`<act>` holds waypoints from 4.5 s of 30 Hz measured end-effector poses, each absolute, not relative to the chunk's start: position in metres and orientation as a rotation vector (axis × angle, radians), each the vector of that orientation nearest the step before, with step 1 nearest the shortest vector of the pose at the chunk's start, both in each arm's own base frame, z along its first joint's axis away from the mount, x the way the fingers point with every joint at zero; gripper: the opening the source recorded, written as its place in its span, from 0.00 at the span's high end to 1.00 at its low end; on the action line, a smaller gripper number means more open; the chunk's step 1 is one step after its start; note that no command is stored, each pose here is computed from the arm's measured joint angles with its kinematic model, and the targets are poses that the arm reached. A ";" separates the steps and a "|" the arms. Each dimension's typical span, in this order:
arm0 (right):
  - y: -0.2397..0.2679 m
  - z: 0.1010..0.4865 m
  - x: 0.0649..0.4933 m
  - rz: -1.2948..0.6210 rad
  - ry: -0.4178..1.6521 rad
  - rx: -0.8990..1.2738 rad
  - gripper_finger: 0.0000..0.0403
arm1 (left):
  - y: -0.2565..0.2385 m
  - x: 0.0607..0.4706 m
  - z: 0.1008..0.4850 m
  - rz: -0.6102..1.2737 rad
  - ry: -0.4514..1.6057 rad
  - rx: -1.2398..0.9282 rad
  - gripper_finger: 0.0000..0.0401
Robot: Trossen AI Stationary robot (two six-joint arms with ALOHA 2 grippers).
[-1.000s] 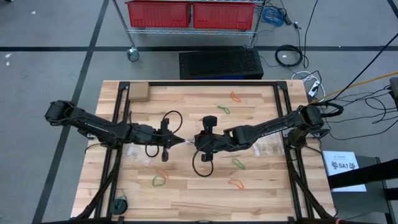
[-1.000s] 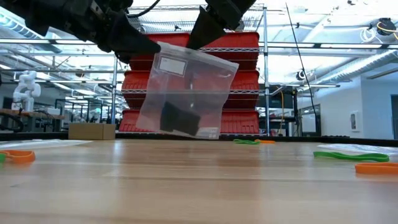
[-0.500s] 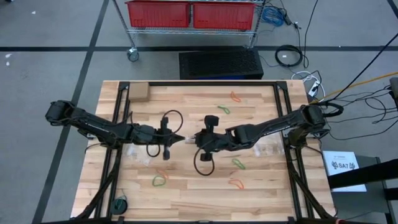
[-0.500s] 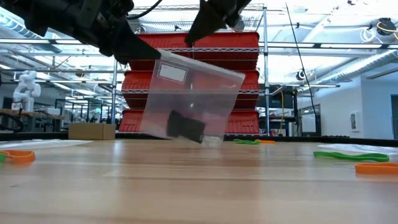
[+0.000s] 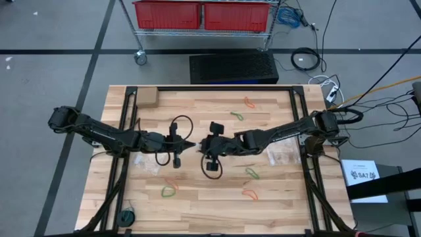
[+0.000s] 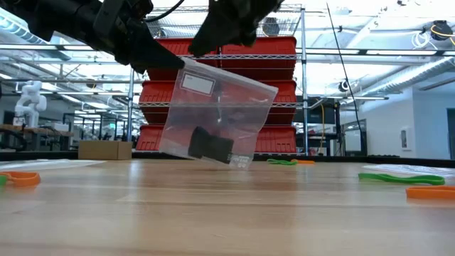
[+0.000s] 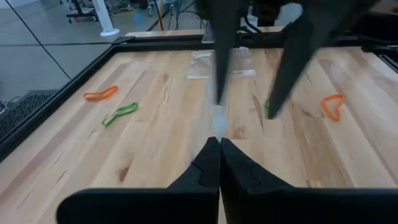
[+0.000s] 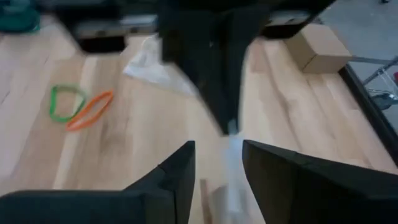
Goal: Sort rubber bands
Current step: Close the top left transparent zip bag
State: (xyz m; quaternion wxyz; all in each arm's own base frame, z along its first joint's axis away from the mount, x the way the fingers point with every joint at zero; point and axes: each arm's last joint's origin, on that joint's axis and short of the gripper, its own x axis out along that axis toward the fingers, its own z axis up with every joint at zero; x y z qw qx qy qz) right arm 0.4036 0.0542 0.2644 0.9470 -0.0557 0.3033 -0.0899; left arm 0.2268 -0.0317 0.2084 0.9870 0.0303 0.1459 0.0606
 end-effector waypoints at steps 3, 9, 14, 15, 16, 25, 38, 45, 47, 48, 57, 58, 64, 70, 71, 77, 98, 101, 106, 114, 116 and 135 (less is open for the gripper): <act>0.044 0.264 0.405 -0.202 0.619 -0.105 0.68 | -0.032 0.227 0.208 0.121 0.298 0.062 1.00; 0.032 0.260 0.409 -0.094 0.632 -0.045 0.70 | -0.032 0.226 0.207 0.117 0.307 0.063 1.00; 0.033 0.256 0.411 -0.091 0.637 -0.049 0.76 | -0.032 0.226 0.207 0.117 0.306 0.063 1.00; 0.032 0.255 0.411 -0.093 0.645 -0.051 0.77 | -0.032 0.226 0.207 0.117 0.307 0.063 1.00; 0.033 0.254 0.412 -0.094 0.648 -0.052 0.79 | -0.032 0.226 0.207 0.117 0.306 0.062 1.00; 0.032 0.253 0.412 -0.091 0.648 -0.083 0.98 | -0.032 0.226 0.207 0.116 0.307 0.061 1.00; 0.036 0.245 0.404 -0.140 0.761 -0.093 0.99 | -0.031 0.225 0.210 0.144 0.293 0.063 1.00; 0.039 0.245 0.404 -0.135 0.755 -0.095 0.99 | -0.033 0.226 0.209 0.072 0.300 0.046 0.98; 0.039 0.245 0.404 -0.135 0.750 -0.095 0.99 | -0.034 0.227 0.207 0.044 0.308 0.042 0.94; 0.039 0.246 0.405 -0.135 0.746 -0.095 0.99 | -0.034 0.227 0.207 0.043 0.305 0.041 0.92; 0.041 0.248 0.406 -0.121 0.719 -0.100 1.00 | -0.028 0.235 0.199 0.082 0.309 -0.049 0.66; 0.041 0.248 0.406 -0.119 0.719 -0.103 1.00 | -0.027 0.236 0.198 0.091 0.313 -0.061 0.64; 0.043 0.248 0.406 -0.114 0.719 -0.107 1.00 | -0.023 0.238 0.198 0.108 0.300 -0.073 0.59; 0.043 0.248 0.406 -0.113 0.717 -0.107 1.00 | -0.024 0.238 0.198 0.107 0.301 -0.072 0.61; 0.043 0.248 0.406 -0.113 0.716 -0.106 1.00 | -0.024 0.238 0.198 0.107 0.301 -0.072 0.62; 0.042 0.248 0.407 -0.116 0.715 -0.107 1.00 | -0.024 0.238 0.198 0.101 0.302 -0.054 0.81; 0.044 0.247 0.404 -0.123 0.747 -0.110 1.00 | -0.024 0.239 0.200 0.064 0.277 0.025 1.00; 0.044 0.244 0.401 -0.121 0.790 -0.109 1.00 | -0.024 0.238 0.202 0.074 0.268 0.026 1.00; 0.044 0.240 0.398 -0.130 0.833 -0.095 1.00 | -0.024 0.237 0.203 0.082 0.269 0.027 1.00; 0.047 0.241 0.399 -0.123 0.815 -0.097 1.00 | -0.026 0.237 0.202 0.005 0.282 0.016 0.97; 0.047 0.242 0.400 -0.119 0.801 -0.100 1.00 | -0.027 0.237 0.202 -0.020 0.288 0.013 0.93; 0.050 0.248 0.405 -0.097 0.726 -0.117 1.00 | -0.026 0.238 0.197 0.017 0.314 -0.085 0.60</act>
